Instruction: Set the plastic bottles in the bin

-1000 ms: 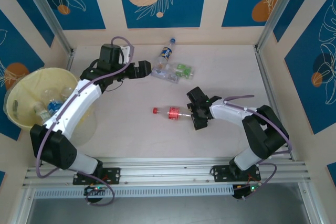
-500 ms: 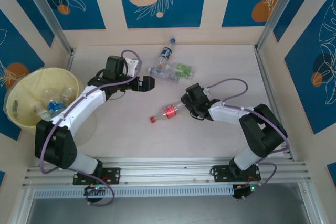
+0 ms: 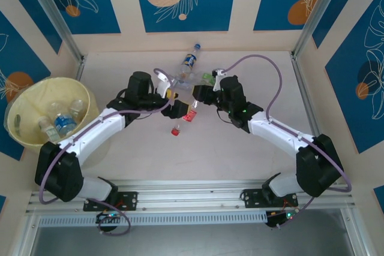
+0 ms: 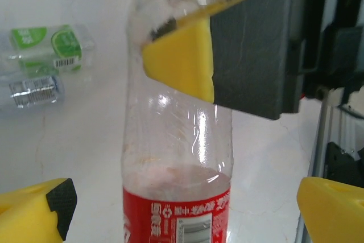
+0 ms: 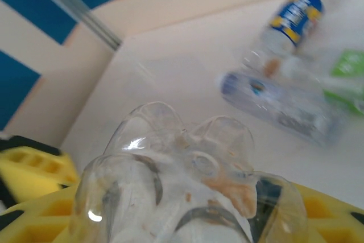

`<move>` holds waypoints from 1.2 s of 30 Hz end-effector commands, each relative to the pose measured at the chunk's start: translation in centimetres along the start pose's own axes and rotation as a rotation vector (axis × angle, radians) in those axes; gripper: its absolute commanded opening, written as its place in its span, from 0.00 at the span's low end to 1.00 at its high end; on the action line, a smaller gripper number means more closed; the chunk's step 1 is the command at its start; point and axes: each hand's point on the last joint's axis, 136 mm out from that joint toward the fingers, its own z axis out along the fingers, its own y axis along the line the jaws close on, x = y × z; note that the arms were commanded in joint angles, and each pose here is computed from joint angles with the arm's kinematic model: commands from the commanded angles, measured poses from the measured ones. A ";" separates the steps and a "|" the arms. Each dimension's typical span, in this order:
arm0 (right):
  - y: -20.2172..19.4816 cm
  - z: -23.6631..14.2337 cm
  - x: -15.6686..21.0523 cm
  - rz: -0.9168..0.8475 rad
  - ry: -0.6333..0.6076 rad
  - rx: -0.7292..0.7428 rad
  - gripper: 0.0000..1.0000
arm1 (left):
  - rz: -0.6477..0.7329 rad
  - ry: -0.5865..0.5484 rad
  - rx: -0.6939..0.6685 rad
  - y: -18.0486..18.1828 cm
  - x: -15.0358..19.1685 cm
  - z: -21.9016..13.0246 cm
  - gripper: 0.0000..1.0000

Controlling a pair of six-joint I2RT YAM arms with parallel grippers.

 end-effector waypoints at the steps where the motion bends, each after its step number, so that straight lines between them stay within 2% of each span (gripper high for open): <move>1: 4.1 -1.2 -2.6 -0.126 -0.042 -0.123 0.47 | 0.112 -0.039 -0.068 0.4 -0.8 -0.7 1.00; 5: 5.8 -1.0 -3.4 -0.136 -0.059 -0.151 0.47 | 0.118 -0.055 0.015 -1.3 -1.2 -0.2 1.00; 10: 7.4 -0.9 -3.8 -0.128 -0.058 -0.189 0.47 | 0.144 -0.030 -0.156 1.1 -1.1 0.6 1.00; 14: 8.6 -0.6 -3.7 -0.134 -0.037 -0.204 0.47 | 0.149 -0.039 -0.105 0.3 -1.6 1.2 0.97; 17: 9.4 -0.5 -3.5 -0.134 -0.019 -0.220 0.48 | 0.143 -0.038 -0.091 0.0 -1.6 1.6 0.87; 19: 9.7 -0.5 -3.3 -0.132 -0.006 -0.234 0.49 | 0.140 -0.061 -0.065 -0.4 -1.8 1.6 0.76; 24: 10.0 -1.4 -3.8 -0.120 0.007 -0.242 0.65 | 0.142 -0.130 -0.092 -0.1 -2.3 1.1 0.57; 27: 9.9 -2.5 -4.6 -0.091 -0.004 -0.241 0.79 | 0.127 -0.170 -0.115 0.4 -2.4 0.7 0.54; 31: 9.1 -4.0 -5.9 -0.041 -0.031 -0.241 0.87 | 0.101 -0.188 -0.133 1.0 -2.5 0.4 0.50; 36: 8.4 -7.0 -7.4 -0.045 -0.089 -0.246 1.00 | 0.079 -0.235 -0.257 2.3 -3.6 -1.6 0.47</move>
